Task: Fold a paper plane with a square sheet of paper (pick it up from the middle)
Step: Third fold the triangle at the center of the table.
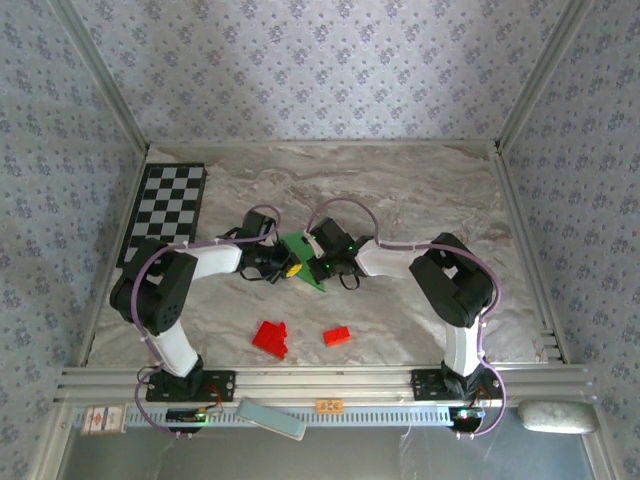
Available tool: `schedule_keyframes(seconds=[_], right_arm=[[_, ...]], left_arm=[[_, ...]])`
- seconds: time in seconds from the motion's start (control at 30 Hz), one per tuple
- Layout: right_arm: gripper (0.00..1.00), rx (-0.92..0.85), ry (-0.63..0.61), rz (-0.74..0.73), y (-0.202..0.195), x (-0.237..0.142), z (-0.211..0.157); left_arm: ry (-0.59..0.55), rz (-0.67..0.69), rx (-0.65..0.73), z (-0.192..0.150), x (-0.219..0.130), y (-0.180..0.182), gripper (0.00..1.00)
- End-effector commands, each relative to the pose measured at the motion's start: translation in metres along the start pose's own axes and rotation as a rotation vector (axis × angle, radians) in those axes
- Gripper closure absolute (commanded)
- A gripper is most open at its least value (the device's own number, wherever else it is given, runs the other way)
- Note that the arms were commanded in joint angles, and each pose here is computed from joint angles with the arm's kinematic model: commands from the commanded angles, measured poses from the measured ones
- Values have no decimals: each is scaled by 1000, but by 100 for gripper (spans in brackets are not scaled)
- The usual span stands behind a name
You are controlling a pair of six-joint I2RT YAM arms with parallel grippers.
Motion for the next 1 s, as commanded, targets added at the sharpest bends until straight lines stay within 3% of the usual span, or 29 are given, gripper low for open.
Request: schedule_keyframes(seconds=[0.0,0.97], right_arm=[[100,28,104,-6,-2,12,-17],[100,35,114,-5,-3,13,-17]], left_arm=[[-8,28,15,-1,1,1,91],[-27,94,-10,2,8,15,93]])
Point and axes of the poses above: each hand's point on the last joint's axis, 136 mm out from that joint toward the fingers, its own x axis out along the fingers, its own y axis along the line the jaws close on, z = x × y, the point moved 10 cm from there along -x, back along the fingers, and after that the axes turned 11 degrees about -x, right-handed, at the moved point
